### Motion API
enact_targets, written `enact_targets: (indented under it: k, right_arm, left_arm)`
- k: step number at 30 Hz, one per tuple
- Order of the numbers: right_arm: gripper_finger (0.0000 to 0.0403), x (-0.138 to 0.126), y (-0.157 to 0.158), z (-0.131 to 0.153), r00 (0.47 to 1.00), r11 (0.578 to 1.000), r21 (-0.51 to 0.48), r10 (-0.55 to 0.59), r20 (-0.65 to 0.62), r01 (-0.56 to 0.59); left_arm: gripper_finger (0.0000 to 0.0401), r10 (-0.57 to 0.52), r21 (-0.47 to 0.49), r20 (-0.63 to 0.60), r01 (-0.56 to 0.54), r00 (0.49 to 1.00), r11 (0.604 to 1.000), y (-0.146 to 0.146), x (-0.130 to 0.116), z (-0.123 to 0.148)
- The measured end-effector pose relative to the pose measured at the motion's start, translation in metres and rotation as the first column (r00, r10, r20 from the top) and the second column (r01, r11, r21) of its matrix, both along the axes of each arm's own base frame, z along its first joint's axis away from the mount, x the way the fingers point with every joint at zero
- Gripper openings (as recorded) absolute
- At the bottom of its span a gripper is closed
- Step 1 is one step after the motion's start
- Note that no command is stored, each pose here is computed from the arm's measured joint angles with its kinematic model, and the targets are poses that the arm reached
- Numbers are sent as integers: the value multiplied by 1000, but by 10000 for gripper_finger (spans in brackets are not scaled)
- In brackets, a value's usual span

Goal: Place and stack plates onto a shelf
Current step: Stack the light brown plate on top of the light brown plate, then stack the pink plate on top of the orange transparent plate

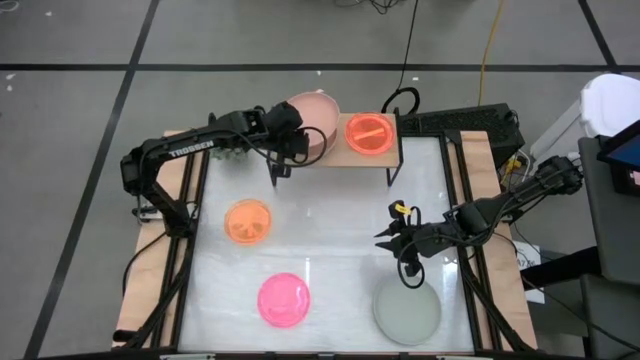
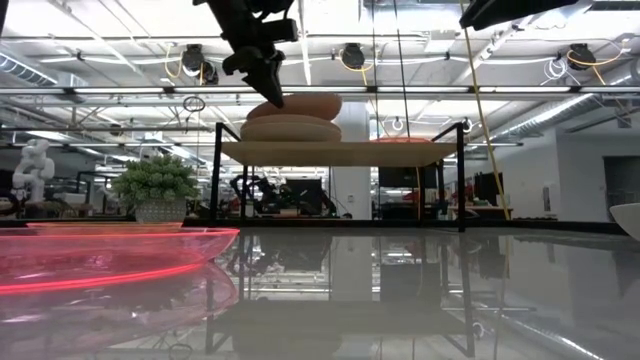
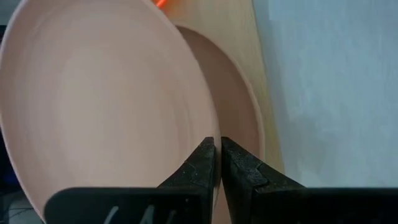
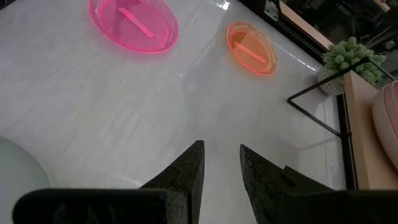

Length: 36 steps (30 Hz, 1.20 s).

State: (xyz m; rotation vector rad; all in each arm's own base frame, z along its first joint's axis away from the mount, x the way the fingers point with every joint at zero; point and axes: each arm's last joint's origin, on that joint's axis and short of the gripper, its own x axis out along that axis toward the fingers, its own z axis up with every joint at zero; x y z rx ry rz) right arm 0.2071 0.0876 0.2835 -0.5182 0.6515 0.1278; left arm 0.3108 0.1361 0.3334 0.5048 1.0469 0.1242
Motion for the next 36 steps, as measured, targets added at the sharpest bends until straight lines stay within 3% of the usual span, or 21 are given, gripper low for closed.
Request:
enact_targets:
  k: [11,18,27,36]
  right_arm:
    - [89,0,0,0,1000,1000,1,-1,-1,1]
    - [89,0,0,0,1000,1000,2,-1,0,1]
    - [89,0,0,0,1000,1000,2,-1,0,1]
    - [89,0,0,0,1000,1000,2,-1,1,1]
  left_arm:
    - [31,17,-23,13,-16,1000,1000,0,0,0]
    - [81,23,-28,15,-22,1000,999,0,0,0]
    - [102,49,-45,25,-48,998,998,0,0,0]
    - [151,82,-72,63,-77,995,994,-10,6,1]
